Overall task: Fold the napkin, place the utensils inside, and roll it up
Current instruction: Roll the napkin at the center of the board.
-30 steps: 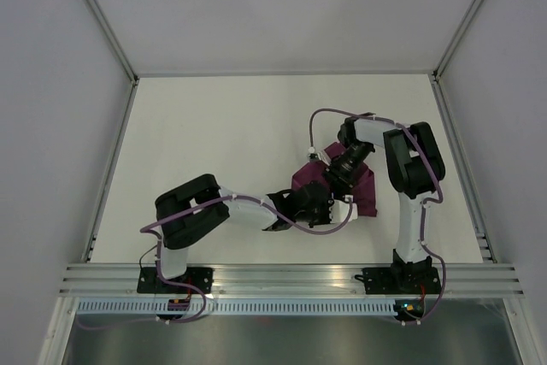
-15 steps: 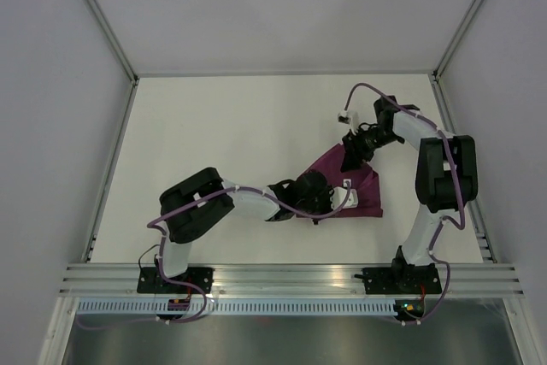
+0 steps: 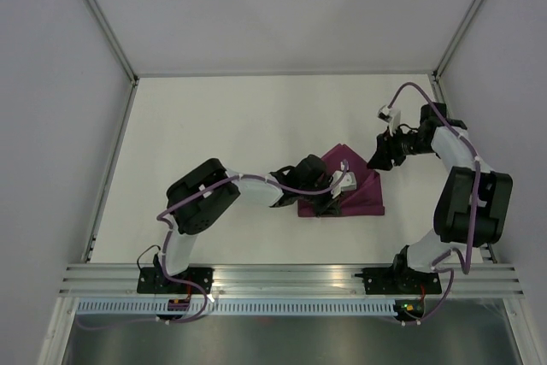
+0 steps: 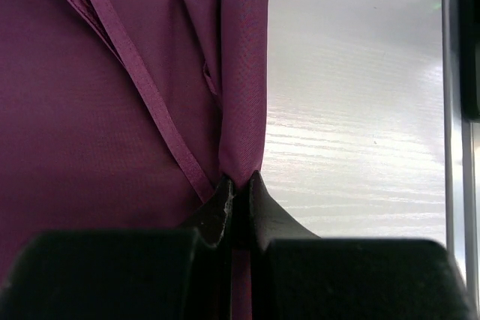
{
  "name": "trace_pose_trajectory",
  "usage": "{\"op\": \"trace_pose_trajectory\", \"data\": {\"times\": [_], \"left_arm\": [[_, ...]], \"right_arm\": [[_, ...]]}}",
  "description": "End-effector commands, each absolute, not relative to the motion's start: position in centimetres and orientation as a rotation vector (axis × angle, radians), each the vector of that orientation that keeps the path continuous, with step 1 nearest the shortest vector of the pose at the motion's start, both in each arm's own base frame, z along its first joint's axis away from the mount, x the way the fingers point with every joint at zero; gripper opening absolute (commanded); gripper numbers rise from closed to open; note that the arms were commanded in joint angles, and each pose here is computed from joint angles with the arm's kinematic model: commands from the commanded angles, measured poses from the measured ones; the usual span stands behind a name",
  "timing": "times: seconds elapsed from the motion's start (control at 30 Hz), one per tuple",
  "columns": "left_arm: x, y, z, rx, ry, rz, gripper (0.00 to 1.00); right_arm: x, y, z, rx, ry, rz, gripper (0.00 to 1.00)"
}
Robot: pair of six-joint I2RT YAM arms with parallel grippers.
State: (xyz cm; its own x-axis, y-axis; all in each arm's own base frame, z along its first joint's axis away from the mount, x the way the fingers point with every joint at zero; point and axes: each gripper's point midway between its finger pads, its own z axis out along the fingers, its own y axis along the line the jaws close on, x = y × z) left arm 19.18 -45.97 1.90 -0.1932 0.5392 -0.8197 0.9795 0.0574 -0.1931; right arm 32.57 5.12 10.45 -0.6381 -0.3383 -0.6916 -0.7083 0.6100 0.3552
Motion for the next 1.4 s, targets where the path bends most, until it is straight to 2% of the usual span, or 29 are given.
{"op": "trace_pose_trajectory", "data": {"times": [0.0,0.1,0.27,0.5,0.73,1.37], "left_arm": [[13.4,-36.6,-8.8,1.622,2.401,-0.936,0.02],[13.0,-36.3,-9.2,1.620,2.464,-0.979,0.02],[13.6,-35.6,-9.8,1.581,2.553,-0.974,0.02],[14.1,-35.3,-9.8,1.529,2.641,-1.002,0.02],[14.5,-35.3,-9.9,1.479,2.709,-1.037,0.02],[16.1,-34.9,-9.9,1.335,2.864,-1.015,0.02]], "right_arm": [[30.3,6.0,11.8,-0.940,2.117,0.772,0.57],[29.1,5.8,13.1,-1.012,2.015,0.613,0.60],[27.0,6.0,12.9,-1.114,1.933,0.515,0.63],[23.3,8.3,9.7,-1.320,1.907,0.454,0.63],[22.7,10.0,7.7,-1.457,1.826,0.297,0.64],[21.2,14.1,3.1,-1.701,1.810,0.254,0.64]]}}
